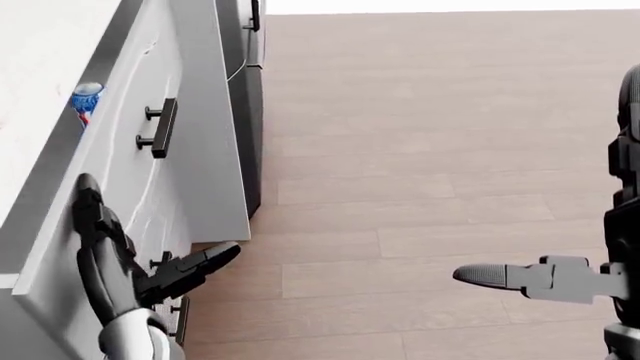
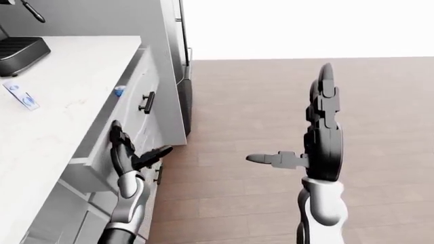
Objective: Close the right drawer.
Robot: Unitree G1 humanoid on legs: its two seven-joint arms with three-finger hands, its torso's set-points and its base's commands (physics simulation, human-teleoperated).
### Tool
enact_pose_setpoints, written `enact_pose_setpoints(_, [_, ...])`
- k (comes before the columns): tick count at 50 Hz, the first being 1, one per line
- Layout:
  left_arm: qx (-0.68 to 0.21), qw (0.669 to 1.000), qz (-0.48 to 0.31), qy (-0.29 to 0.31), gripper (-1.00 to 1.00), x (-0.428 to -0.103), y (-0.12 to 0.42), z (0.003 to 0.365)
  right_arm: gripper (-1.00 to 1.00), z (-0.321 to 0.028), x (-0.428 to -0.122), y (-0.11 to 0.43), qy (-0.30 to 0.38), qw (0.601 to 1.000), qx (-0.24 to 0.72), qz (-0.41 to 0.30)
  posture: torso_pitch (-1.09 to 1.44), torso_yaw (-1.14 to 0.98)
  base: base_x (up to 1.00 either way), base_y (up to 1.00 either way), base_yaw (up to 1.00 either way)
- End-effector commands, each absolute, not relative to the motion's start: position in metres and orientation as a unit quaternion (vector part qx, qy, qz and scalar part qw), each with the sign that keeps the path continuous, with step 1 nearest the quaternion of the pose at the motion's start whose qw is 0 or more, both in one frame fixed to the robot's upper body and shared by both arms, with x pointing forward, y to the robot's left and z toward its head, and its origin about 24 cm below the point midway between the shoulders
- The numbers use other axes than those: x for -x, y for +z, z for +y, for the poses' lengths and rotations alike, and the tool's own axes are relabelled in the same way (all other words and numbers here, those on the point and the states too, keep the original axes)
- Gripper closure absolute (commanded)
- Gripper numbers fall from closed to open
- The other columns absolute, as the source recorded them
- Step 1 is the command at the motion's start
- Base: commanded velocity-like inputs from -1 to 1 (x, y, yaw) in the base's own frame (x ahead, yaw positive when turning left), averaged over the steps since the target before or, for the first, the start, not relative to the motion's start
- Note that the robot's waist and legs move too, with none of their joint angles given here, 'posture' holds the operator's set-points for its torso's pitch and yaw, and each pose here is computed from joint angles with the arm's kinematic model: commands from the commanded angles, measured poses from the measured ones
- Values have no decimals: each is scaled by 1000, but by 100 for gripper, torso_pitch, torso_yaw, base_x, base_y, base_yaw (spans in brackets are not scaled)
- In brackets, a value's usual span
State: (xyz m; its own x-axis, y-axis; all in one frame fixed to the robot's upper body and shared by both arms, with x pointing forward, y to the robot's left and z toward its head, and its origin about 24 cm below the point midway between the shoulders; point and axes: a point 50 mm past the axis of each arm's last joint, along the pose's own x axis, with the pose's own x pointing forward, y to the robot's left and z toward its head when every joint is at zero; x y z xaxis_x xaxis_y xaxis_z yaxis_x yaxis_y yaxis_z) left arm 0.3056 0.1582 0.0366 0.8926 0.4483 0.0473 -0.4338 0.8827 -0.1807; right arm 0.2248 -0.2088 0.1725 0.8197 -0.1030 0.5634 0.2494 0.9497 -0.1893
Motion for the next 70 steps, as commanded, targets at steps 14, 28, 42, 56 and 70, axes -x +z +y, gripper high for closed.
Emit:
enact_pose_setpoints(14, [104,941,-90,309,-100,-308,53,199,-100,-207,-220,187,-93,932,133,-323,0,0,0,0,0])
enact_pose_setpoints(28, [110,923,-90,359,-100,-306,53,229,-100,-208,-221,184,-93,932,134,-322,0,0,0,0,0])
enact_pose_setpoints(42, [119,908,-91,392,-100,-302,56,246,-100,-208,-221,183,-93,932,135,-323,0,0,0,0,0])
enact_pose_setpoints(56, [145,887,-73,431,-100,-297,51,260,-100,-207,-220,184,-93,932,135,-323,0,0,0,0,0])
enact_pose_setpoints(70, [151,881,-80,441,-100,-295,53,268,-100,-208,-221,183,-93,932,136,-322,0,0,0,0,0])
